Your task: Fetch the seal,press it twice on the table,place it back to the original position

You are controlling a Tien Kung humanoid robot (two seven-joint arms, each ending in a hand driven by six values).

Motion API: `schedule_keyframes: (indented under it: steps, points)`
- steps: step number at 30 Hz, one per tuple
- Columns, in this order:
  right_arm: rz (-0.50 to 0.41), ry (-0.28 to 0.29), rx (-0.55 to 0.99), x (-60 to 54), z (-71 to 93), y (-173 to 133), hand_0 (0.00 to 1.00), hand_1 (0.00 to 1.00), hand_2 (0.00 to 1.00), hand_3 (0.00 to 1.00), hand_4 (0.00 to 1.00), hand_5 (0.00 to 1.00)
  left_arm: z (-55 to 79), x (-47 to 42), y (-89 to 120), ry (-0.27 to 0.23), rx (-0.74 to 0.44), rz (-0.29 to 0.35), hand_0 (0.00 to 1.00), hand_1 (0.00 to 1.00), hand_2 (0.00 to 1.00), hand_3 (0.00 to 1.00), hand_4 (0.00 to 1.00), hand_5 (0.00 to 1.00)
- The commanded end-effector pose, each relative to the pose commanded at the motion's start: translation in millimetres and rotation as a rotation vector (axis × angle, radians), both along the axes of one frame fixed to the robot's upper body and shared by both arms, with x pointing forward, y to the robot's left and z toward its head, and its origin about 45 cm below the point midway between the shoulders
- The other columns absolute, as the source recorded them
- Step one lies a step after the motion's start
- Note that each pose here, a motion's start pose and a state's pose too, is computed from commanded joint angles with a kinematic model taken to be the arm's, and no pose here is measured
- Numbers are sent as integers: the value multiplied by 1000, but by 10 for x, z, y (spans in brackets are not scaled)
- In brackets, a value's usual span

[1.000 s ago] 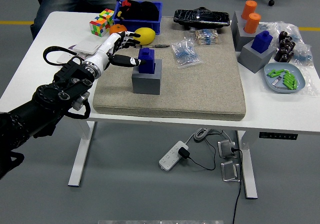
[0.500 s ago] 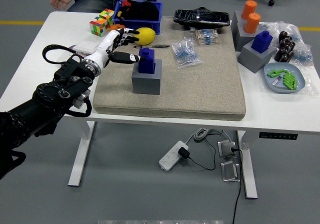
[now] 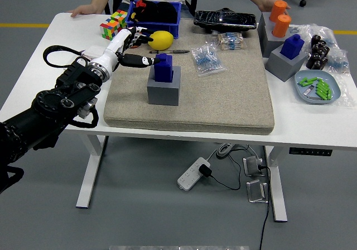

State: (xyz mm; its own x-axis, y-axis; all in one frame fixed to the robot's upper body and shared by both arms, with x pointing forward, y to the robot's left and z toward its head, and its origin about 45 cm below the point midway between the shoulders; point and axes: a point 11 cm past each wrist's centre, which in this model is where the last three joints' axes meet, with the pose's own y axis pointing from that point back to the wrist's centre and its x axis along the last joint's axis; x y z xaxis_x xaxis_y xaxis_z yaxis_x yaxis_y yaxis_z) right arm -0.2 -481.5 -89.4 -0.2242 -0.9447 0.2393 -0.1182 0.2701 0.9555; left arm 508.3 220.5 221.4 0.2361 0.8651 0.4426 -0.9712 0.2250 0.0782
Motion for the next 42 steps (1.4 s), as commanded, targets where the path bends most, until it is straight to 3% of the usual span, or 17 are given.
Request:
schedule_keyframes:
  steps: [6, 21, 31, 42]
  points:
    - [-3, 2, 1, -18, -3, 4, 754, 699, 681, 637, 777, 517, 15, 10, 64, -5, 1, 14, 823, 789, 719, 763, 960, 2]
    - [-15, 4, 5, -59, -12, 22, 753, 699, 681, 637, 778, 516, 49, -25, 36, -2, 18, -36, 820, 786, 720, 762, 962, 2]
    - [-15, 4, 6, -70, -16, 30, 753, 699, 679, 637, 779, 518, 67, -34, 96, -5, 18, -36, 825, 789, 720, 764, 974, 2]
    - [-19, 4, 6, -79, -16, 30, 753, 699, 680, 638, 779, 518, 26, -118, 102, 25, 12, -84, 825, 787, 720, 763, 975, 2]
